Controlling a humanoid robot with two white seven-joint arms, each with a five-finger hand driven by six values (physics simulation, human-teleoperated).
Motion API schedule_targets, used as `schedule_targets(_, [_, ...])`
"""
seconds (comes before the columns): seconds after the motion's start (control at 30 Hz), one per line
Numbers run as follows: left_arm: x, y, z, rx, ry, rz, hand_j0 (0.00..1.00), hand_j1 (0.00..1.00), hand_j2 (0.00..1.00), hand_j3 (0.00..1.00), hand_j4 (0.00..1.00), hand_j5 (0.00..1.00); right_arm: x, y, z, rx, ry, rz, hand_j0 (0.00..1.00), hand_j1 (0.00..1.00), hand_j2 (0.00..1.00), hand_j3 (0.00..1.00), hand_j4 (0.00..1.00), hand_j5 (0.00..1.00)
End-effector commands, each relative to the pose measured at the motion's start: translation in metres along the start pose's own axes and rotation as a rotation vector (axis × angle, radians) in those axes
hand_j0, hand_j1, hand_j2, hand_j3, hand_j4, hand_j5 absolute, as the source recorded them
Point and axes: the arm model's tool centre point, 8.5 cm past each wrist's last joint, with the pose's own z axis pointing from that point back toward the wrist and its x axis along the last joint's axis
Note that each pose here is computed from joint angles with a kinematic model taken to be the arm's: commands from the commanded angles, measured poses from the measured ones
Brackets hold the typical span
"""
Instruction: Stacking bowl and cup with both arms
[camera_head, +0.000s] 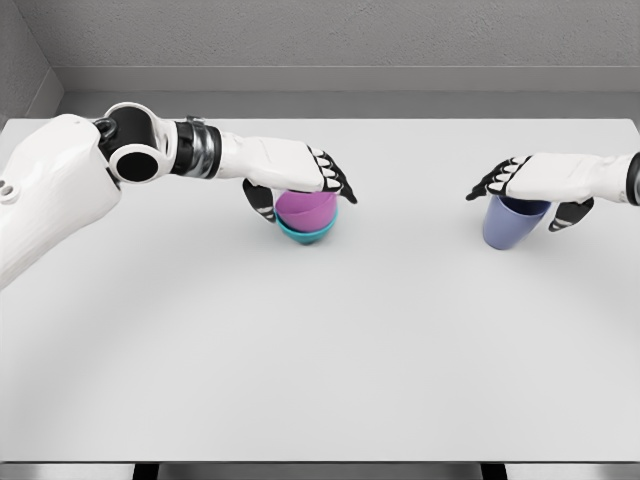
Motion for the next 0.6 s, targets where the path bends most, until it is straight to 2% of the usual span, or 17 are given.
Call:
schedule_targets(0.0, [-0.001, 0.002, 0.002, 0.011, 0.004, 0.006, 1.00, 1.00, 1.00, 1.00, 1.00, 1.00, 0.000, 0.000, 0.000, -0.003, 0.001, -0.004, 1.00, 1.00, 1.00, 1.00, 1.00, 1.00])
schedule_targets(0.13, [-0.005, 0.009, 0.010, 0.040, 0.013, 0.013, 1.00, 1.00, 1.00, 1.00, 1.00, 1.00, -0.001, 0.000, 0.002, -0.001, 0.004, -0.004, 1.00, 1.00, 1.00, 1.00, 1.00, 1.00])
schedule_targets(0.3, [-0.016, 0.018, 0.045, 0.104, 0.066, 0.012, 1.00, 1.00, 1.00, 1.00, 1.00, 1.00, -0.001, 0.000, 0.001, -0.002, 0.002, -0.004, 1.00, 1.00, 1.00, 1.00, 1.00, 1.00])
schedule_targets(0.37, [-0.015, 0.016, 0.073, 0.135, 0.079, 0.017, 1.00, 1.00, 1.00, 1.00, 1.00, 1.00, -0.001, 0.000, 0.001, -0.002, 0.002, -0.004, 1.00, 1.00, 1.00, 1.00, 1.00, 1.00])
schedule_targets(0.47, [-0.011, 0.012, 0.130, 0.223, 0.111, 0.041, 1.00, 1.00, 1.00, 1.00, 1.00, 1.00, -0.001, 0.000, 0.002, -0.001, 0.004, -0.004, 1.00, 1.00, 1.00, 1.00, 1.00, 1.00])
schedule_targets(0.57, [-0.014, -0.003, 0.173, 0.264, 0.164, 0.094, 1.00, 1.00, 1.00, 1.00, 1.00, 1.00, -0.001, 0.000, 0.001, -0.002, 0.002, -0.004, 1.00, 1.00, 1.00, 1.00, 1.00, 1.00])
